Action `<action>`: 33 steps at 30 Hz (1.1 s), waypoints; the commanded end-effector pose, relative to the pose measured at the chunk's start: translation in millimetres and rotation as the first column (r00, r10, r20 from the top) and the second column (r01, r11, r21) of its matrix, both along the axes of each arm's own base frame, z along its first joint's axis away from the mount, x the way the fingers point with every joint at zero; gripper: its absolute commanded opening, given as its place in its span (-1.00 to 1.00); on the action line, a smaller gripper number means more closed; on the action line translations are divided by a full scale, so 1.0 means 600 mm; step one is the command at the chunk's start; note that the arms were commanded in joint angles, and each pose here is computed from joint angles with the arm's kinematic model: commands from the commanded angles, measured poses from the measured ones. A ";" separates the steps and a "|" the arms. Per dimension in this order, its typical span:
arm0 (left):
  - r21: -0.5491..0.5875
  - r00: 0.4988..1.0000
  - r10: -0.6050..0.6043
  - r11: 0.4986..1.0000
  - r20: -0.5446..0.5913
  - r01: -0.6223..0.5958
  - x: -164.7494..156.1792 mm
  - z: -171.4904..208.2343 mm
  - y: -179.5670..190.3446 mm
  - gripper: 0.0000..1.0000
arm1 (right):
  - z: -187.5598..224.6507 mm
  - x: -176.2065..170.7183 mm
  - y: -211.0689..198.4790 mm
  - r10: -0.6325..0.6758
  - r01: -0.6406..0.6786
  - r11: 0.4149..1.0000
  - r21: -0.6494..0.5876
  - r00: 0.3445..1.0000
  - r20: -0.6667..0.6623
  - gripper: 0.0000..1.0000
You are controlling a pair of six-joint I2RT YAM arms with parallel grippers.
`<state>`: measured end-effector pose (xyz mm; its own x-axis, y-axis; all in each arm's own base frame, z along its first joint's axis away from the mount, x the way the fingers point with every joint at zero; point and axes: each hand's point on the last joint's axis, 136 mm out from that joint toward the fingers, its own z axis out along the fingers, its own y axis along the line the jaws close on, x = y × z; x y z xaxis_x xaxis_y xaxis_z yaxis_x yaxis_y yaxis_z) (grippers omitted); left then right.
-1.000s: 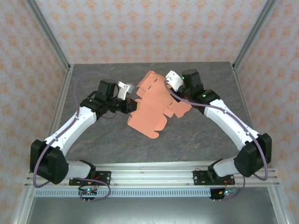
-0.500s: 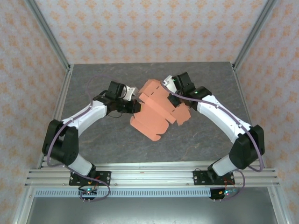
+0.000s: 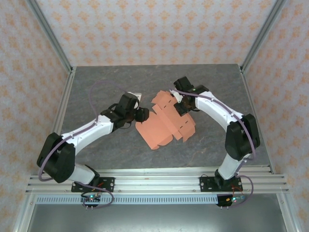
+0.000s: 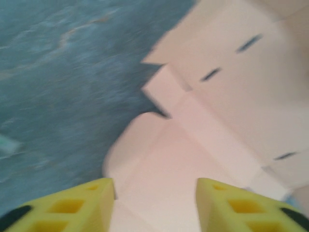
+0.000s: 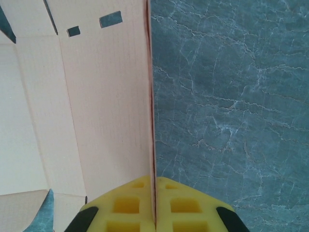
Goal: Fold the paper box
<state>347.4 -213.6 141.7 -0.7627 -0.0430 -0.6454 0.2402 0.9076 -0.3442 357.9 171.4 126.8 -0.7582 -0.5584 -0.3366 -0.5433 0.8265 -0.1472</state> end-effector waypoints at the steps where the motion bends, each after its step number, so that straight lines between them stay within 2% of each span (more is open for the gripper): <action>1: -0.223 0.997 -0.033 0.975 -0.064 0.018 0.010 -0.029 -0.063 -0.25 | 0.006 0.011 -0.007 -0.035 0.035 0.999 -0.015 0.999 0.000 -1.00; 4: -0.314 0.991 -0.074 0.949 -0.111 0.036 0.018 -0.053 -0.119 -0.41 | 0.008 0.015 -0.008 -0.038 0.038 0.999 -0.018 0.999 0.004 -1.00; 7: -0.320 0.982 -0.119 0.945 -0.145 0.067 0.030 -0.070 -0.162 -0.59 | 0.010 0.018 -0.008 -0.037 0.037 0.999 -0.017 0.999 0.008 -1.00; 11: -0.306 0.973 -0.145 0.948 -0.179 0.085 0.038 -0.104 -0.198 -0.67 | 0.012 0.020 -0.010 -0.037 0.037 0.999 -0.023 0.999 0.013 -1.00; 17: -0.285 0.968 -0.125 0.957 -0.217 0.060 0.049 -0.148 -0.203 -0.74 | 0.011 0.020 -0.008 -0.036 0.036 0.999 -0.019 0.999 0.010 -1.00; 25: -0.249 0.957 -0.074 0.969 -0.279 0.002 0.033 -0.216 -0.193 -0.86 | 0.022 0.026 0.017 -0.054 0.056 0.998 -0.024 0.997 0.055 -1.00; 33: -0.274 0.961 -0.012 0.959 -0.275 -0.066 0.034 -0.240 -0.194 -0.92 | 0.015 0.011 0.048 -0.077 0.080 0.996 -0.031 0.992 0.098 -1.00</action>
